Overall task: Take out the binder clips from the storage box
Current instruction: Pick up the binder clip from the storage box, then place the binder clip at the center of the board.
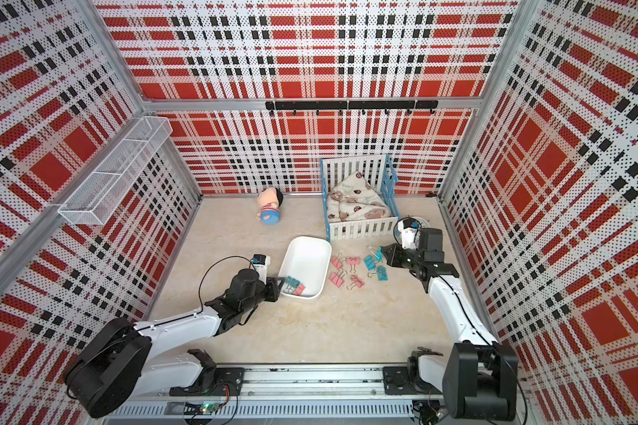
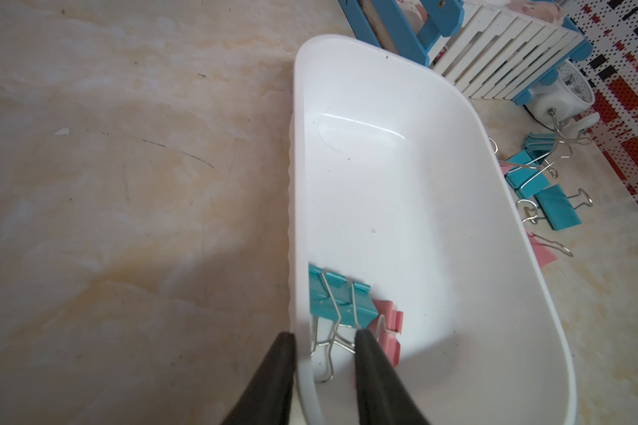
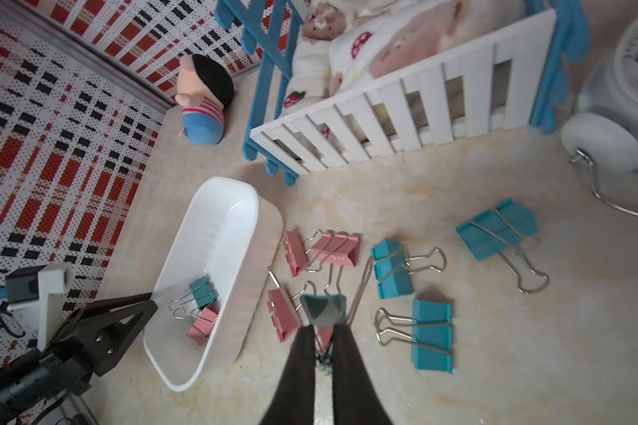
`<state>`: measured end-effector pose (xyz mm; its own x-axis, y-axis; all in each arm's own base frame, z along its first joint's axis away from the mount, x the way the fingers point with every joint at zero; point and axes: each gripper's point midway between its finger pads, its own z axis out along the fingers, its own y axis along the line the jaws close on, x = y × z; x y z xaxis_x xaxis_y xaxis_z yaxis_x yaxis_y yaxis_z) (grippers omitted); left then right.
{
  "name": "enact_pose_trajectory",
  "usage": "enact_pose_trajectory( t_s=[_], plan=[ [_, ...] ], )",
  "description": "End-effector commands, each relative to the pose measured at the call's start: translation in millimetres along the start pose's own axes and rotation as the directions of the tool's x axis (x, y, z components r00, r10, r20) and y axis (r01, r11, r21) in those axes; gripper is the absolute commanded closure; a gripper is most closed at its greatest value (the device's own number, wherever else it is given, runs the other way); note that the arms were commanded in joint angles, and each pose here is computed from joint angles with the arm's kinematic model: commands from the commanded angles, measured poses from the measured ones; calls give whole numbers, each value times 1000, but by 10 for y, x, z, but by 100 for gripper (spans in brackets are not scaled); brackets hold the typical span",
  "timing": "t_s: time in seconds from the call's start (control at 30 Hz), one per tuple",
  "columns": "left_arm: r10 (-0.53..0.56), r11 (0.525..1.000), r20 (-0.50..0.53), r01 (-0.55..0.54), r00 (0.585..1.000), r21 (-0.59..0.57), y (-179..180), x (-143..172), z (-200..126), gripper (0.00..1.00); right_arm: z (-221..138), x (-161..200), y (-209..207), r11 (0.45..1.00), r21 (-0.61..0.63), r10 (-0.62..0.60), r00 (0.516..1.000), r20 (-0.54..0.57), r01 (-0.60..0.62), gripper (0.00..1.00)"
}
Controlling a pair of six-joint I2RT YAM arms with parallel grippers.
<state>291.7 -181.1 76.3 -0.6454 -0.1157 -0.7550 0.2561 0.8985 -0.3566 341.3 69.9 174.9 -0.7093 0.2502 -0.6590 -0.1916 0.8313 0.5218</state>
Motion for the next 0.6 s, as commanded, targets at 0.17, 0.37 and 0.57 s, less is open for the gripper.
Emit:
enact_pose_trajectory(
  t_s=[0.17,0.37,0.57],
  plan=[
    [18,1000,21,-18,1000,17,-93,-66,-2,65,-52,13,-289,987,-37,160,984,79,-157,94],
    [24,1000,21,-25,999,11,-92,-82,13,65,-37,136,-582,970,-5,244,965,91,-245,94],
    [22,1000,12,-22,1000,-8,-46,-47,23,65,7,245,-835,948,24,315,945,89,-318,94]
  ],
)
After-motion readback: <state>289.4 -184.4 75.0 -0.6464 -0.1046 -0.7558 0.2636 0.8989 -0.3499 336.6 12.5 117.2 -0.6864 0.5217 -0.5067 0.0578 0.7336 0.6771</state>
